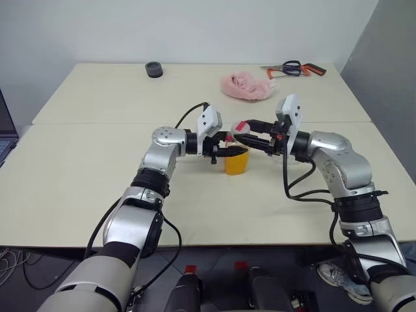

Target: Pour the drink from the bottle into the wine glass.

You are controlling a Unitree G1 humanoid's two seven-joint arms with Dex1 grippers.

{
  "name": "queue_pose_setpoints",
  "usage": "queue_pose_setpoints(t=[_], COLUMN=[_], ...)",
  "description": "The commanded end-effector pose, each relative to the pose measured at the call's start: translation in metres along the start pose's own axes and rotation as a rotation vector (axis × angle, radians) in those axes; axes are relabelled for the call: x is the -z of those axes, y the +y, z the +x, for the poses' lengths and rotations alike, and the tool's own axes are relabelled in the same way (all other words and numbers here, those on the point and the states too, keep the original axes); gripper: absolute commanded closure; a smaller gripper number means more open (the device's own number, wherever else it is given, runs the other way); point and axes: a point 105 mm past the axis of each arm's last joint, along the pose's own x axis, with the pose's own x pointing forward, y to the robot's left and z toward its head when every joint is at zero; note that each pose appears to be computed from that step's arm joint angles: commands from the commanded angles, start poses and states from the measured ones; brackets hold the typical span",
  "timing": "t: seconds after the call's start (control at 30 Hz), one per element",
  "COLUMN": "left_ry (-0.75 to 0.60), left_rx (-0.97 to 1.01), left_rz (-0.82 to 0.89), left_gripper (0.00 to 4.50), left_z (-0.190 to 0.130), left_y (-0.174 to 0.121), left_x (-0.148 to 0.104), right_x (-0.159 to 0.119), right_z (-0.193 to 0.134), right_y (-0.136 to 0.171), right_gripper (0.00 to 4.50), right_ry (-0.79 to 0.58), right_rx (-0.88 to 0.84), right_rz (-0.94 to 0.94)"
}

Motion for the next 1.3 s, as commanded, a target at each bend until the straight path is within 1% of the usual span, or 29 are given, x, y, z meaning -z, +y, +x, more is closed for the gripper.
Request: queue_pose_setpoints(t=[0.03,0.1,0.13,0.2,0.3,0.37,0.53,0.93,1.3], left_ry=[-0.045,-0.045,-0.044,-0.043,-0.040,-0.039,-0.035,-0.030,-0.027], left_rx=[0.044,0.040,0.039,0.038,0.038,0.038,0.042,0.037,0.033], left_rz=[0.088,0.087,0.086,0.086,0.084,0.084,0.084,0.084,0.082], left_gripper=[2.71,2.71,2.71,2.71,2.71,2.71,2.71,2.71,2.71], left_z=[0.009,0.008,0.008,0.008,0.008,0.008,0.009,0.008,0.007], left_y=[-0.003,-0.002,-0.002,-0.002,-0.002,-0.002,-0.003,-0.002,-0.002], left_x=[-0.024,-0.024,-0.023,-0.023,-0.022,-0.021,-0.020,-0.020,-0.019], right_x=[-0.023,-0.025,-0.024,-0.021,-0.024,-0.028,-0.032,-0.024,-0.027], right_z=[-0.007,-0.008,-0.007,-0.003,0.000,-0.001,-0.008,-0.027,-0.041], right_y=[0.012,0.024,0.030,0.039,0.042,0.038,0.024,0.014,0.014], right_gripper=[0.92,0.26,0.21,0.21,0.21,0.21,0.21,0.21,0.21], right_ry=[-0.071,-0.075,-0.069,-0.047,-0.079,-0.098,-0.101,-0.052,-0.050], right_rx=[0.071,0.114,0.133,0.185,0.302,0.375,0.509,0.598,0.623], right_rz=[-0.114,-0.158,-0.172,-0.243,-0.250,-0.237,-0.277,-0.294,-0.289])
